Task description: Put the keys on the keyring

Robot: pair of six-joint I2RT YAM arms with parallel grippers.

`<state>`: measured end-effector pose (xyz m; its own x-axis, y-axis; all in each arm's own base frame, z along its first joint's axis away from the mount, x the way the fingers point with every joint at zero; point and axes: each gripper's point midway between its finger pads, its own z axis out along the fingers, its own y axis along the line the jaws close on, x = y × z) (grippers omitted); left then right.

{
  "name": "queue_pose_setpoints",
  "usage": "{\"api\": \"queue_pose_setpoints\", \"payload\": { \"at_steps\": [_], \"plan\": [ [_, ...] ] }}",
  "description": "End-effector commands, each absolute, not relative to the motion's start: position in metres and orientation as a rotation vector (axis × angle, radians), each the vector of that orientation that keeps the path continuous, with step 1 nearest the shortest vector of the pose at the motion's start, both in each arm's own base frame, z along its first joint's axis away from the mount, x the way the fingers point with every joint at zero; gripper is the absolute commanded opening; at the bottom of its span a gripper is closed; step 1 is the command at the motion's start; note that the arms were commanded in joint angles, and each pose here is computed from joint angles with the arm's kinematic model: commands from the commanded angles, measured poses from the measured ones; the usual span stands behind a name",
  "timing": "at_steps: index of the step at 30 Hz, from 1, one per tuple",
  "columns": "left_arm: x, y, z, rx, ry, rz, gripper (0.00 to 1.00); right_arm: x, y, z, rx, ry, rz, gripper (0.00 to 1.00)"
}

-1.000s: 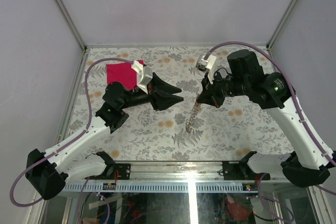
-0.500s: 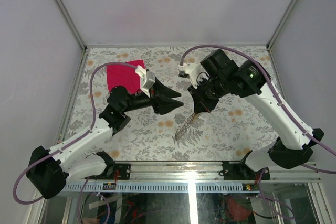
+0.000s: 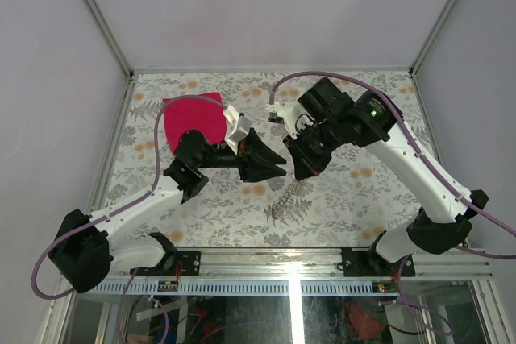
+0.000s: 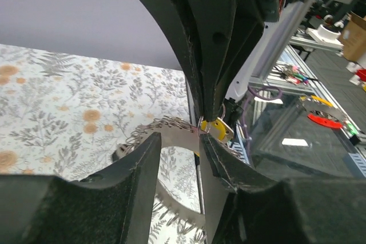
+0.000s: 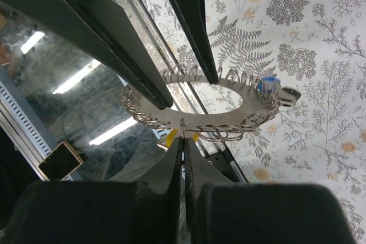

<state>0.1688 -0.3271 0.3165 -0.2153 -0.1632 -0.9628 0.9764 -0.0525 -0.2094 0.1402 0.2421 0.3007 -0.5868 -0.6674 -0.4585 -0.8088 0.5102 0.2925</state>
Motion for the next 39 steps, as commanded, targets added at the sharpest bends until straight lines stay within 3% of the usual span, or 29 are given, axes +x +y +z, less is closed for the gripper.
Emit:
{"api": "queue_pose_setpoints", "payload": {
  "at_steps": [1,33,39],
  "plan": [
    [0.150,-0.331,0.340,1.108,1.068,-1.509,0.34,0.131,0.252,0.316,-1.278,2.405,0.778,0.00],
    [0.141,-0.345,0.329,1.198,1.099,-1.521,0.25,0.131,0.255,0.328,-1.288,2.307,0.781,0.00],
    [0.141,-0.345,0.329,1.200,1.097,-1.517,0.17,0.130,0.252,0.328,-1.286,2.308,0.772,0.00]
  ]
}}
